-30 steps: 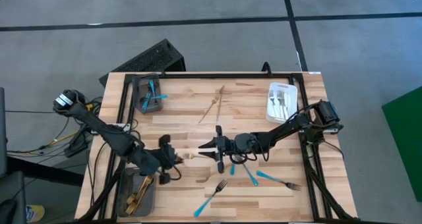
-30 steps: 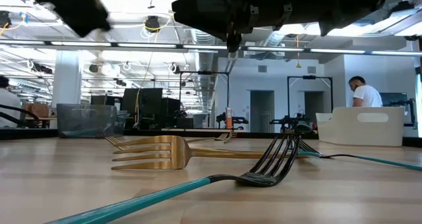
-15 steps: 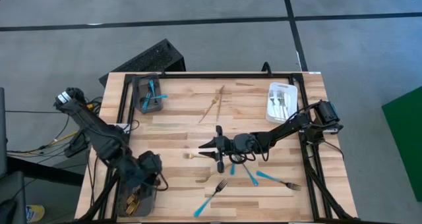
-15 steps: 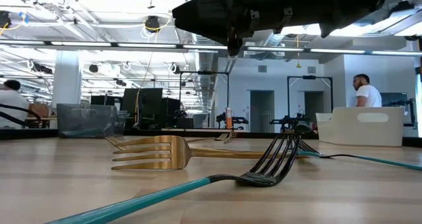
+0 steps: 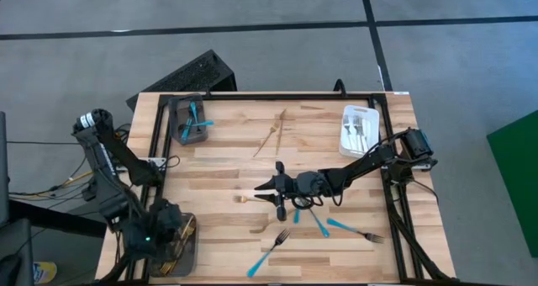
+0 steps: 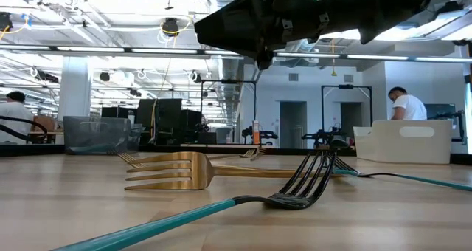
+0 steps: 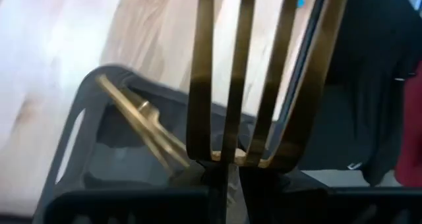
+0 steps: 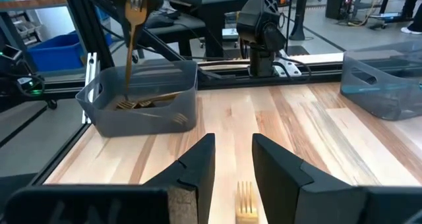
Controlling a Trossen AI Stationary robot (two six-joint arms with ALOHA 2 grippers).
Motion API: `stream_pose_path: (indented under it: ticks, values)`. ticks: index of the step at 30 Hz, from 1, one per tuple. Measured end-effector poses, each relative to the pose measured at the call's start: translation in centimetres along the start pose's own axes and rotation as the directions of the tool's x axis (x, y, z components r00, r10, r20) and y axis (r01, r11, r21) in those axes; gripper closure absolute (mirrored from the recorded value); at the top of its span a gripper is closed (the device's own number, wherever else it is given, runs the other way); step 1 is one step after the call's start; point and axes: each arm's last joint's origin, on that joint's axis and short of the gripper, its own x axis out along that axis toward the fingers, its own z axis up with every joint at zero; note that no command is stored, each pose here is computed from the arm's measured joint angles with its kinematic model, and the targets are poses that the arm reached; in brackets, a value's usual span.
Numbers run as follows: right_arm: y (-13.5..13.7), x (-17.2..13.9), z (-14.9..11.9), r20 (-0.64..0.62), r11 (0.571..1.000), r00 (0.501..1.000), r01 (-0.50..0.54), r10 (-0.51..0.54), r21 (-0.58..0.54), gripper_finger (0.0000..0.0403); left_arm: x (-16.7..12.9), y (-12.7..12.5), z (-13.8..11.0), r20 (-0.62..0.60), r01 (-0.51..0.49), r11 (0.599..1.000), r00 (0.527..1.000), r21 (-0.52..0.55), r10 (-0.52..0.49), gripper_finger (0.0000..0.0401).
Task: Sort silverware by color (type)
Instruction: Put the gold fork into the bottom black bin
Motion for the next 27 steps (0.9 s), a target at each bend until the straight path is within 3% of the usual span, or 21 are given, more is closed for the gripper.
stream_pose_path:
  ticks: [6, 11, 15, 19, 22, 24, 27]
  values:
    - [-0.3, 0.0, 0.0, -0.004, 1.000, 1.000, 0.007, -0.007, 0.002, 0.0276, -0.2, 0.9, -0.7, 0.008, -0.095, 0.995, 0.995, -0.024, 0.096, 0.0362]
    - [-0.6, 0.1, -0.2, -0.022, 0.999, 1.000, 0.019, -0.018, 0.031, 0.0276, -0.3, 1.6, -0.7, 0.029, -0.162, 0.987, 0.986, -0.016, 0.163, 0.0315]
    - [-0.9, 0.2, -0.2, -0.024, 0.999, 0.999, 0.028, -0.027, 0.030, 0.0276, -0.4, 2.2, -0.3, 0.150, -0.227, 0.974, 0.963, -0.002, 0.225, 0.0279]
    - [-1.1, 0.2, -0.1, -0.022, 0.997, 0.999, 0.037, -0.039, -0.066, 0.0276, -0.5, 2.5, 0.5, 0.328, -0.262, 0.965, 0.910, -0.024, 0.255, 0.0263]
    - [-2.2, 0.3, 0.1, -0.005, 0.964, 0.965, 0.260, -0.261, -0.051, 0.0276, -0.6, 2.5, 1.4, 0.478, -0.291, 0.957, 0.839, -0.008, 0.259, 0.0262]
    - [-3.9, 0.5, 0.3, -0.032, 0.901, 0.900, 0.434, -0.434, -0.012, 0.0276, -0.7, 2.6, 1.9, 0.557, -0.317, 0.948, 0.787, -0.003, 0.265, 0.0263]
    - [-6.6, 1.0, 0.3, -0.158, 0.825, 0.816, 0.565, -0.556, 0.013, 0.0276, -0.2, 3.0, 2.6, 0.653, -0.359, 0.933, 0.702, -0.021, 0.285, 0.0263]
